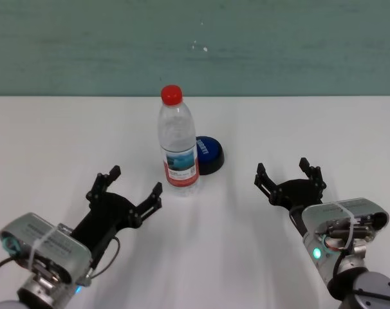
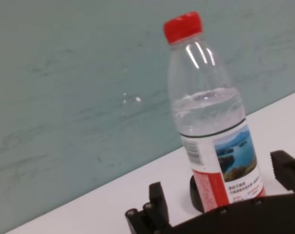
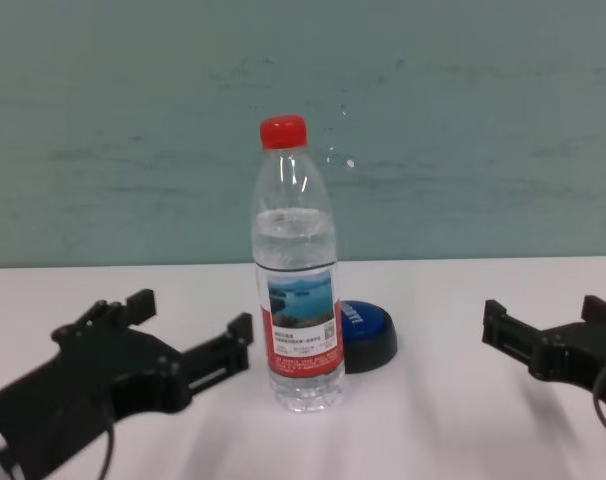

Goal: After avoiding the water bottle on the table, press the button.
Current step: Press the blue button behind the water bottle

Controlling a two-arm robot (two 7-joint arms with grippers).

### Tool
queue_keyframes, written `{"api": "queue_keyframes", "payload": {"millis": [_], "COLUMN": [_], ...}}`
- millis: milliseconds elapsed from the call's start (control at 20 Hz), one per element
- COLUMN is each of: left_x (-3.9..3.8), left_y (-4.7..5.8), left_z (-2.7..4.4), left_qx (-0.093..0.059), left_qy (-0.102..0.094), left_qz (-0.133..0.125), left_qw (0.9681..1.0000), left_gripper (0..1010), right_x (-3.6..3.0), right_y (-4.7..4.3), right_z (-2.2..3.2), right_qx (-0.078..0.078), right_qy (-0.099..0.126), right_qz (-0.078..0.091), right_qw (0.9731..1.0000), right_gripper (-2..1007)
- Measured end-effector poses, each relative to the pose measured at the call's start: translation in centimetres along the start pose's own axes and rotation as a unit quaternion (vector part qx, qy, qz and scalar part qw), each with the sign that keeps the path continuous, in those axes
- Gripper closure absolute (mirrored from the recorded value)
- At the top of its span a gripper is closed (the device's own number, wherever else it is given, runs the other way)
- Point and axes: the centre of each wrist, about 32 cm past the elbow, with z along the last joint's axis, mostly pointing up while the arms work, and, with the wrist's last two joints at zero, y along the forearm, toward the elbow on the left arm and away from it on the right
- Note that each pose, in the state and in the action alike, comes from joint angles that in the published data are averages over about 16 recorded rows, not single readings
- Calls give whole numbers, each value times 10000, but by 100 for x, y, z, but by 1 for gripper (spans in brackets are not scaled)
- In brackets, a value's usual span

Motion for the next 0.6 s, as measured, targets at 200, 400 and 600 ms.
{"api": "queue_keyframes", "payload": {"millis": [200, 400, 600], "left_x": [-87, -155, -197], "left_y": [59, 129, 200], "left_z": [-31, -56, -69], "left_qx": [7, 19, 26], "left_qy": [15, -6, -76], "left_qz": [-89, -112, -80], "left_qw": [10000, 9999, 9999], "left_gripper": [10, 10, 10], "right_x": [0, 0, 0], "right_y": [0, 0, 0], "right_z": [0, 0, 0], "right_qx": [0, 0, 0], "right_qy": [0, 0, 0], "right_qz": [0, 0, 0], "right_qw": [10000, 10000, 10000], "right_gripper": [1, 1, 1]}}
